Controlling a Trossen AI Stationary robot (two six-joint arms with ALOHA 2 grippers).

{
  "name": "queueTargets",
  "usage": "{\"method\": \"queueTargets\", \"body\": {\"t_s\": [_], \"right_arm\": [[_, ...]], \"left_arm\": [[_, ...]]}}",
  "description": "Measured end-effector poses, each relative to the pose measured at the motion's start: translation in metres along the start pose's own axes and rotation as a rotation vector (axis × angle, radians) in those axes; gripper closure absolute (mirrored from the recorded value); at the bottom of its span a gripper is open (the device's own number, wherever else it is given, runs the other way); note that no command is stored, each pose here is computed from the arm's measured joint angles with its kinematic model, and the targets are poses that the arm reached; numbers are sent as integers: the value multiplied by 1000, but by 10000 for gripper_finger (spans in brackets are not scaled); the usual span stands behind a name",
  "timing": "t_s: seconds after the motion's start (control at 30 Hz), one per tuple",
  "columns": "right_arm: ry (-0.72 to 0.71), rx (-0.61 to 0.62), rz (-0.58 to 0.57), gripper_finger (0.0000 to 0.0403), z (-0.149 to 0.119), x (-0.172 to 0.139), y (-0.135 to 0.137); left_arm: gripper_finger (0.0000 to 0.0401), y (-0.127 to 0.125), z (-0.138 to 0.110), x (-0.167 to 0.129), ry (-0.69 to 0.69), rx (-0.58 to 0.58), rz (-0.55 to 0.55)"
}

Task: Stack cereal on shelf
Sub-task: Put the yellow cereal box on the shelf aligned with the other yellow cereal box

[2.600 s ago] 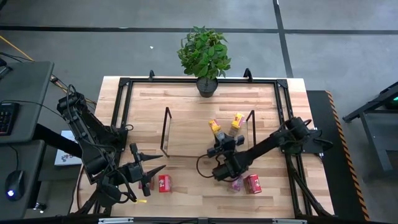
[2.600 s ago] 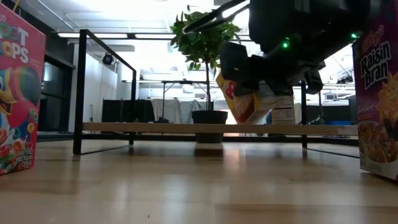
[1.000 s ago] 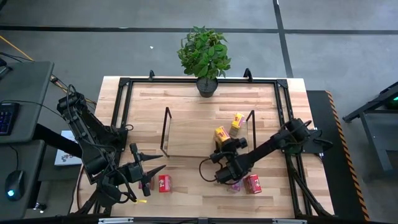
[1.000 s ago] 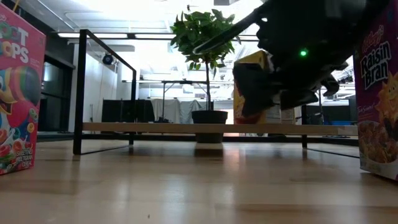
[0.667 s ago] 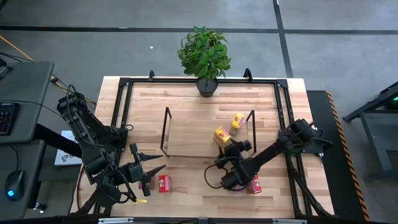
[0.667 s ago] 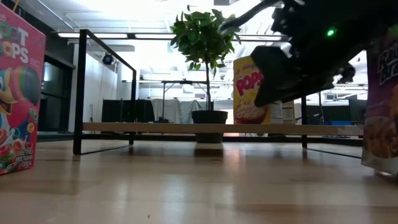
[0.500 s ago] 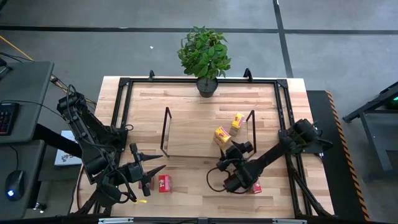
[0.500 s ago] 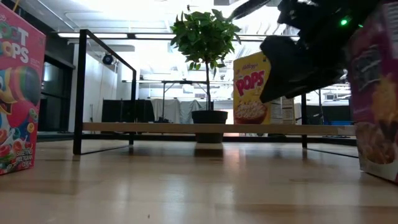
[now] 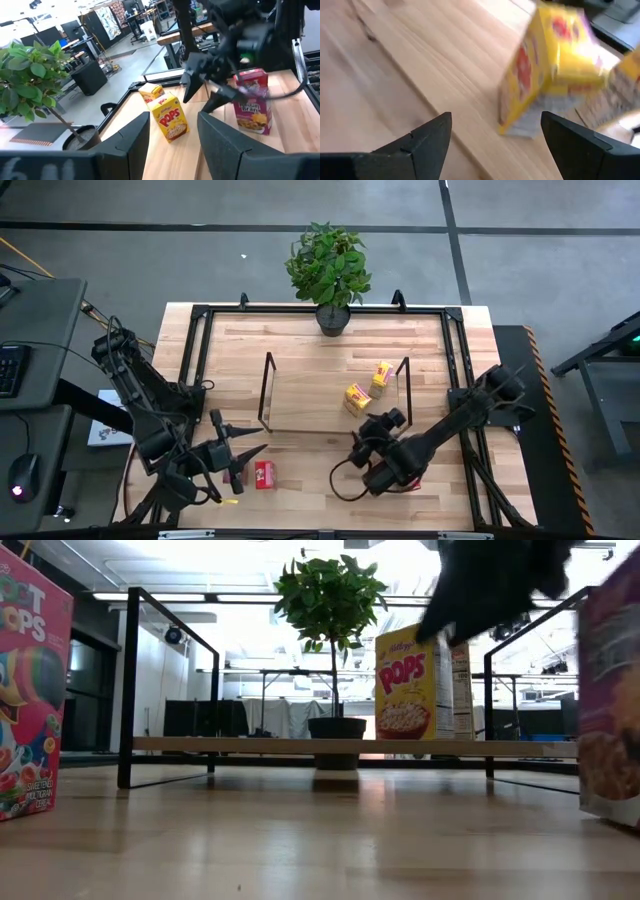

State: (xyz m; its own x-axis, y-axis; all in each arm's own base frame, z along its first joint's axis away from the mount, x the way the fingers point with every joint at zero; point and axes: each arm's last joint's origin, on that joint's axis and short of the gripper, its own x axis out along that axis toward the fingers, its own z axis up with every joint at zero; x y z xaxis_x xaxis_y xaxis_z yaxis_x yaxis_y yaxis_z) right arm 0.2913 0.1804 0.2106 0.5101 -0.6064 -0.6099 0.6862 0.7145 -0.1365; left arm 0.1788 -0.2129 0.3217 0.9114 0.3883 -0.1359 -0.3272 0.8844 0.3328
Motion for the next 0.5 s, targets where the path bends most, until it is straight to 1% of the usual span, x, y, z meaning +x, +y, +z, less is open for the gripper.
{"method": "queueTargets", "body": {"t_s": [0.13, 0.27, 0.4, 0.5], "right_arm": [[-30, -17, 66, 103, 27, -19, 7], [-104, -133, 105, 103, 50, -34, 14], [-186, -196, 85, 103, 78, -38, 15], [-165, -176, 86, 112, 104, -30, 10]], "left_arm": [[244, 0, 0, 5, 23, -5, -43], [244, 1, -1, 10, 38, -8, -61], [244, 1, -1, 10, 40, -8, -62], [244, 1, -1, 10, 40, -6, -62]]}}
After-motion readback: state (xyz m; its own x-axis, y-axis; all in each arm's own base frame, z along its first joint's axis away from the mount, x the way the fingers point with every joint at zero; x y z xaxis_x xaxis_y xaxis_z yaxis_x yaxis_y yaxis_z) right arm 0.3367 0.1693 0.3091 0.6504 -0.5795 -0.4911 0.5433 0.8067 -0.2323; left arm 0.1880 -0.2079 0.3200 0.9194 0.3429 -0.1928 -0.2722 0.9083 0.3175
